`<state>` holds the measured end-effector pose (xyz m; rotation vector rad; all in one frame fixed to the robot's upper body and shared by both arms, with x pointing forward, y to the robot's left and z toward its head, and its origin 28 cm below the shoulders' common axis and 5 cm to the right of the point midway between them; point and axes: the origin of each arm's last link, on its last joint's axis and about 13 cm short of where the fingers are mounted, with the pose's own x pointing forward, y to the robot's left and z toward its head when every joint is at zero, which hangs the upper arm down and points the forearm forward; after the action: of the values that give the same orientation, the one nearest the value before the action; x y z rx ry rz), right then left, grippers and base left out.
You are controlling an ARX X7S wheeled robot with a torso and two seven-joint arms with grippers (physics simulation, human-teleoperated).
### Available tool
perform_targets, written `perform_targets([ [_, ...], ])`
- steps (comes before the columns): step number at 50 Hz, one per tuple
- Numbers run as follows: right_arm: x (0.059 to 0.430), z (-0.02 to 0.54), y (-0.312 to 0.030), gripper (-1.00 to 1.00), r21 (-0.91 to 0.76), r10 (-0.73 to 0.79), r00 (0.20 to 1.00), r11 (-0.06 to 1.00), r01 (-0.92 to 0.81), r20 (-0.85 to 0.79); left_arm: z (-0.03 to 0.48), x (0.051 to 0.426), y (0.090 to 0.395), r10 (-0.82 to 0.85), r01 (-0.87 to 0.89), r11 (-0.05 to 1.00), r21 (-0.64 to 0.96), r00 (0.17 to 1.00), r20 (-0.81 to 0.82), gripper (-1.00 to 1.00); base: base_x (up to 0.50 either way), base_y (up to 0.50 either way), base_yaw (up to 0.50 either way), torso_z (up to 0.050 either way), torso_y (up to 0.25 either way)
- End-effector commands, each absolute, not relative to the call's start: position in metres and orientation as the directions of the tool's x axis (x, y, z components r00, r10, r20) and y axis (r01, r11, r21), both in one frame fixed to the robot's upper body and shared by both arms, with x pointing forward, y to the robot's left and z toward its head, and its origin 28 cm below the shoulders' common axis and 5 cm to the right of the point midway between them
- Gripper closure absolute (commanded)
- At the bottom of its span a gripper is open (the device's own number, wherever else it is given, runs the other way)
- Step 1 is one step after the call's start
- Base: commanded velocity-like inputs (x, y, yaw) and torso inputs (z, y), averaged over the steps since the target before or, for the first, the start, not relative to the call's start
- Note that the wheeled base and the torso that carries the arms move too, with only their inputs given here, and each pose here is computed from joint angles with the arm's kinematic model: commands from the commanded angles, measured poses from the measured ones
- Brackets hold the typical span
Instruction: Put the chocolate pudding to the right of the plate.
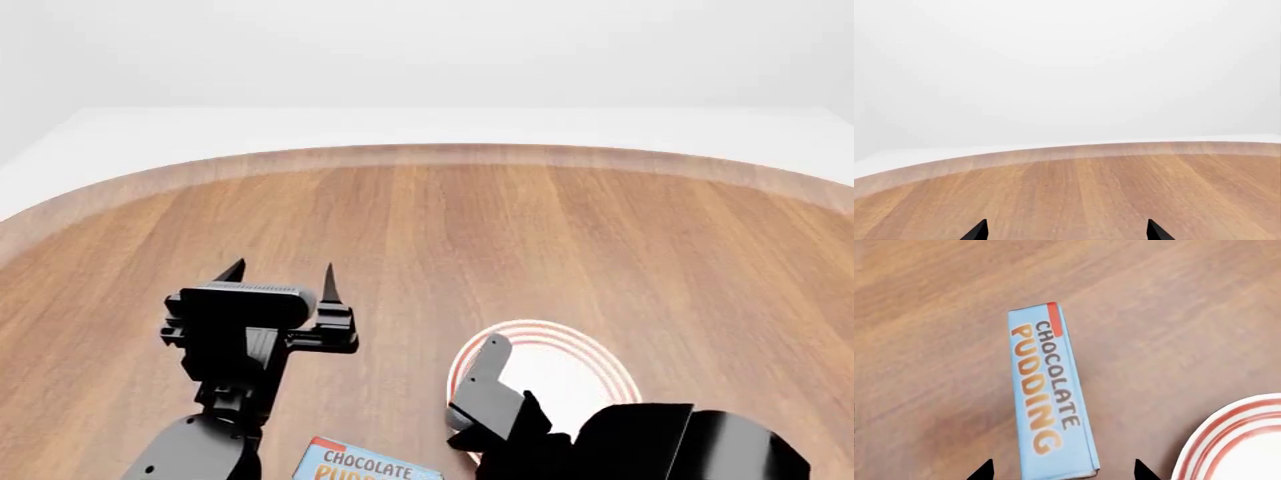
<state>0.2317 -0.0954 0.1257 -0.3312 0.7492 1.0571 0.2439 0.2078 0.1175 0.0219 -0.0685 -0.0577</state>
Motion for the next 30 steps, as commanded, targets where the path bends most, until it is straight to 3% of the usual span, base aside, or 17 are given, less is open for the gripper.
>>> perform_targets([
  [1, 0.236, 0.12, -0.091, -1.0, 0.108, 0.661, 0.256, 0.457, -0.883, -0.705, 0.117, 0.244, 0.208, -0.059, 0.058, 0.998, 0.023, 0.996, 0.066, -1.0, 0.0, 0.0, 0.0, 0.0, 0.0],
  [30, 0.255, 0.089, -0.081, -1.0, 0.182, 0.635, 0.166, 0.445, -0.877, -0.754, 0.115, 0.245, 0.208, -0.059, 0.058, 0.998, 0.02, 0.996, 0.063, -1.0, 0.0, 0.0, 0.0, 0.0, 0.0],
])
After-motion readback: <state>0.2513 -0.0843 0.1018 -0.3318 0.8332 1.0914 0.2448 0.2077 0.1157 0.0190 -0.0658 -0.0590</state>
